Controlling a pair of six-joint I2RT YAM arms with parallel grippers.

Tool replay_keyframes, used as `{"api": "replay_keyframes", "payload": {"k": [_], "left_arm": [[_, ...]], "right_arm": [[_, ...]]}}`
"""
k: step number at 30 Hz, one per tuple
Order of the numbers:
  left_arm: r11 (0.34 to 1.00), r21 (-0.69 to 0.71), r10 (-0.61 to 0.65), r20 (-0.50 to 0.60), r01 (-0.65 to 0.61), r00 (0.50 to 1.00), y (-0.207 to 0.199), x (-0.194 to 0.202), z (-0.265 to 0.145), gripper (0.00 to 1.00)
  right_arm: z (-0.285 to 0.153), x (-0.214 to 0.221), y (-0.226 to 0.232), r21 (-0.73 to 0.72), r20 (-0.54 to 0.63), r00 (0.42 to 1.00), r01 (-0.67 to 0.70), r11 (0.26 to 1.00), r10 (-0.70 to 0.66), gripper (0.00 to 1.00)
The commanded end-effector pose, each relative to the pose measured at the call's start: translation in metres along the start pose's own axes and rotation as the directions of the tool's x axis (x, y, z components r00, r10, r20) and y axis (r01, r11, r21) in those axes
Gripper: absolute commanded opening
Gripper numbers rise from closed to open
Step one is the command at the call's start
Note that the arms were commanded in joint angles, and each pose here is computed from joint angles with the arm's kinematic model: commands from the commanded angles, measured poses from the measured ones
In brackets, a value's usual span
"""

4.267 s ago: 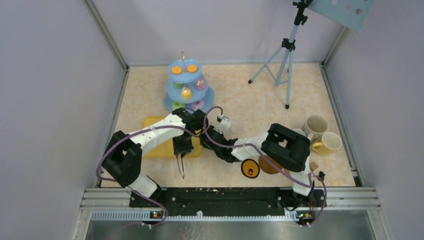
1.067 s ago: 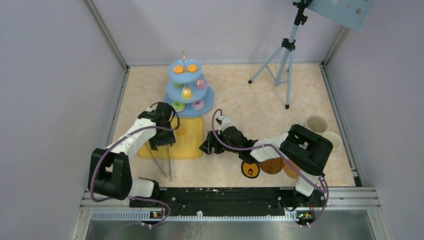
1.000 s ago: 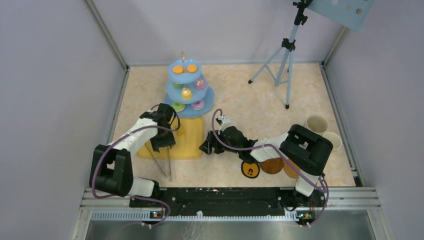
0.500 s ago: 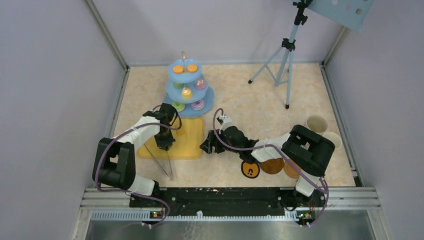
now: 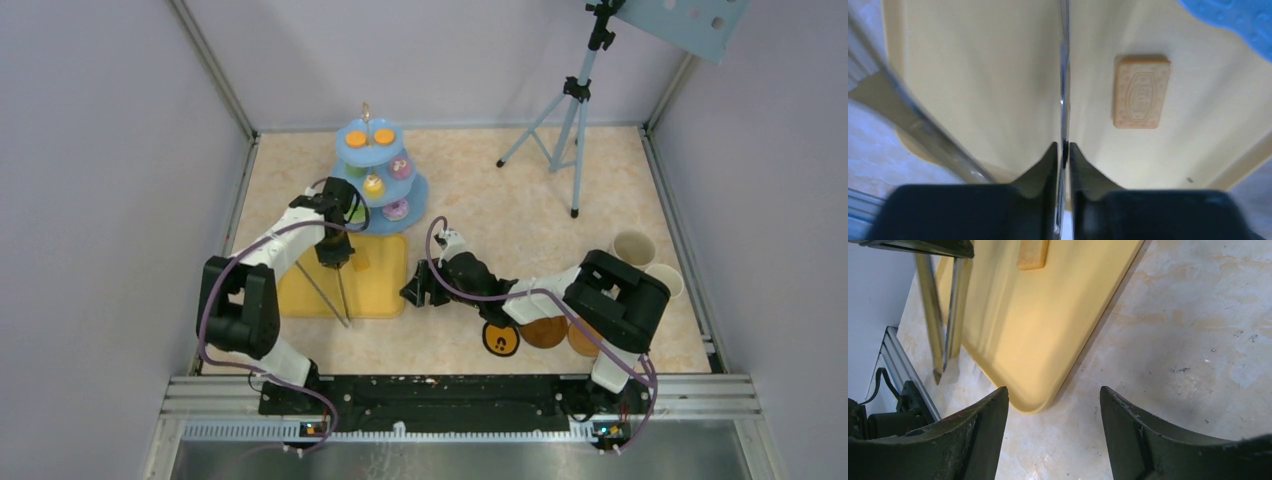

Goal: Serve the afternoon tea

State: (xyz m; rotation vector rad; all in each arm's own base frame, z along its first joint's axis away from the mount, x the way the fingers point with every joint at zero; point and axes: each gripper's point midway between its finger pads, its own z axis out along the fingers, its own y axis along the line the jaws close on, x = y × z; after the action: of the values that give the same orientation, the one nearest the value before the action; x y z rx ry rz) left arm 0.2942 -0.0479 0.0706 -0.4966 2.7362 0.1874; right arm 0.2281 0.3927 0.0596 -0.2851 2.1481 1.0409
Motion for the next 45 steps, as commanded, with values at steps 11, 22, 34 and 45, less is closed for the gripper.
{"api": "replay_keyframes", "payload": {"k": [11,22,34,45], "left_arm": [[0.994,0.081,-0.079,0.163,0.067,0.983,0.018,-0.007,-0.046,0.85],[0.946,0.036,-0.325,0.125,0.323,0.938,0.053,0.057,-0.033,0.99],[0.959,0.113,-0.262,0.0,0.26,0.965,0.027,0.081,-0.001,0.99],[0.972,0.114,-0.212,0.044,0.206,0.976,0.023,0.074,0.01,0.93]], "right_arm": [[0.0,-0.016,0.01,-0.041,0.046,0.999,0.007,0.999,-0.005,0.66],[0.0,-0.012,0.016,-0.082,0.029,1.0,-0.001,0.997,0.003,0.65],[-0.002,-0.012,0.016,-0.086,0.038,0.999,0.002,0.996,0.001,0.65],[-0.001,-0.011,0.015,-0.084,0.036,0.999,0.0,0.996,0.003,0.65]]}}
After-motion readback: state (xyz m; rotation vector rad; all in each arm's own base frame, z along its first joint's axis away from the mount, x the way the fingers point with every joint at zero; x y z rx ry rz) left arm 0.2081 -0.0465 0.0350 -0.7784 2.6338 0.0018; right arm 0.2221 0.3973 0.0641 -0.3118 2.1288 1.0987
